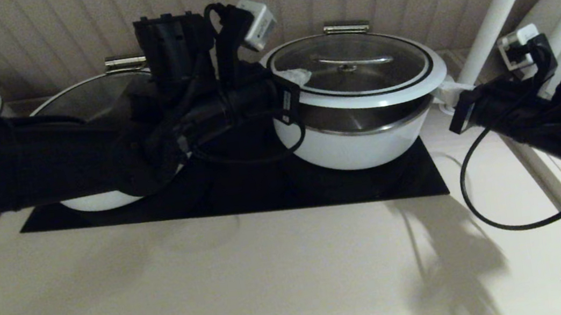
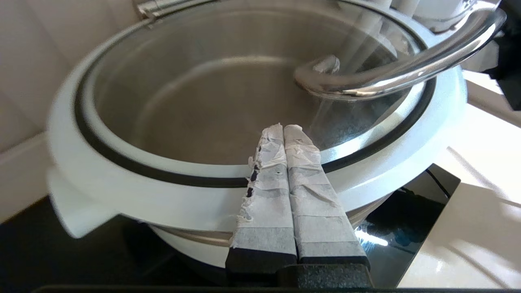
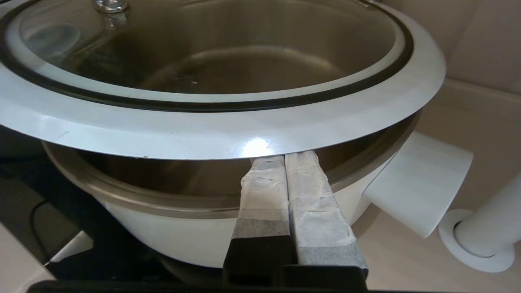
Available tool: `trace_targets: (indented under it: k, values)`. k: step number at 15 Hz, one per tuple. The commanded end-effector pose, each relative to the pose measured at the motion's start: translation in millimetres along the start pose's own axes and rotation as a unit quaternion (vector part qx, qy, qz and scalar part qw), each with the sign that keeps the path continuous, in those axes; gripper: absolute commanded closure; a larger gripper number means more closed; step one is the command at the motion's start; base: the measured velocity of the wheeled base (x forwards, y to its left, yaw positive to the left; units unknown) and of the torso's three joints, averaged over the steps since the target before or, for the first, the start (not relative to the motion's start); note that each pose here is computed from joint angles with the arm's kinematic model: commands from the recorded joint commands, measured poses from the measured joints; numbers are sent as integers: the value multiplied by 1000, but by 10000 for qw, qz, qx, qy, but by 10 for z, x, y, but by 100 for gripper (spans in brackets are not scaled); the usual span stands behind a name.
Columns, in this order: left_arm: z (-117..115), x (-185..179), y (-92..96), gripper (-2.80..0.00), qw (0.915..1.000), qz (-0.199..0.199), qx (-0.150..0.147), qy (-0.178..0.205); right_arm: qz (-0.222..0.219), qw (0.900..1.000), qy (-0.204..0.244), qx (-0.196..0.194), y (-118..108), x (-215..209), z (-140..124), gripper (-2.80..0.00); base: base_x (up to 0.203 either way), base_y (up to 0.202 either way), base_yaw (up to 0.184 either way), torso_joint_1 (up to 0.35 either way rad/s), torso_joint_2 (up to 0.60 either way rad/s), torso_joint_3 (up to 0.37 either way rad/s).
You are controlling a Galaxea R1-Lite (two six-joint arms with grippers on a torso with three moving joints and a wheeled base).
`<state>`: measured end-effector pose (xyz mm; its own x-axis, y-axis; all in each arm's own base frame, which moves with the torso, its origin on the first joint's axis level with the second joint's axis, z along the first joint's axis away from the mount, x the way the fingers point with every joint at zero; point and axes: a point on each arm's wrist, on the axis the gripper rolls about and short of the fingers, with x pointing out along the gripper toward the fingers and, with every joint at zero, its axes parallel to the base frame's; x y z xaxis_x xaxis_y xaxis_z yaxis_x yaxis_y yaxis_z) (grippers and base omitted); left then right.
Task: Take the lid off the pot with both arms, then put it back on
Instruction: Hold the pot lid with the right arm, then open the pot lid completely
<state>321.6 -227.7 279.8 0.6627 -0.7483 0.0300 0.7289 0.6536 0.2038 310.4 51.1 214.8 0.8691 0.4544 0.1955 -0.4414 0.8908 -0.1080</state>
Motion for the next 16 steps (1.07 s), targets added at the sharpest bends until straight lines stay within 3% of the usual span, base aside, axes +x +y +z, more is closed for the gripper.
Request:
trace_targets:
  k: [1, 10, 16]
  values:
    - [111, -108, 67, 0, 9999, 110, 34, -129, 13, 9999, -112, -54, -1, 16, -10, 0, 0, 0, 0, 0, 0, 0]
    - [243, -334, 137, 0, 9994, 276, 61, -194, 1, 9997, -216, -84, -7, 34, -25, 0, 0, 0, 0, 0, 0, 0]
    - [197, -616, 70, 0, 9996, 273, 18, 13, -6, 9997, -217, -87, -11, 33, -24, 0, 0, 0, 0, 0, 0, 0]
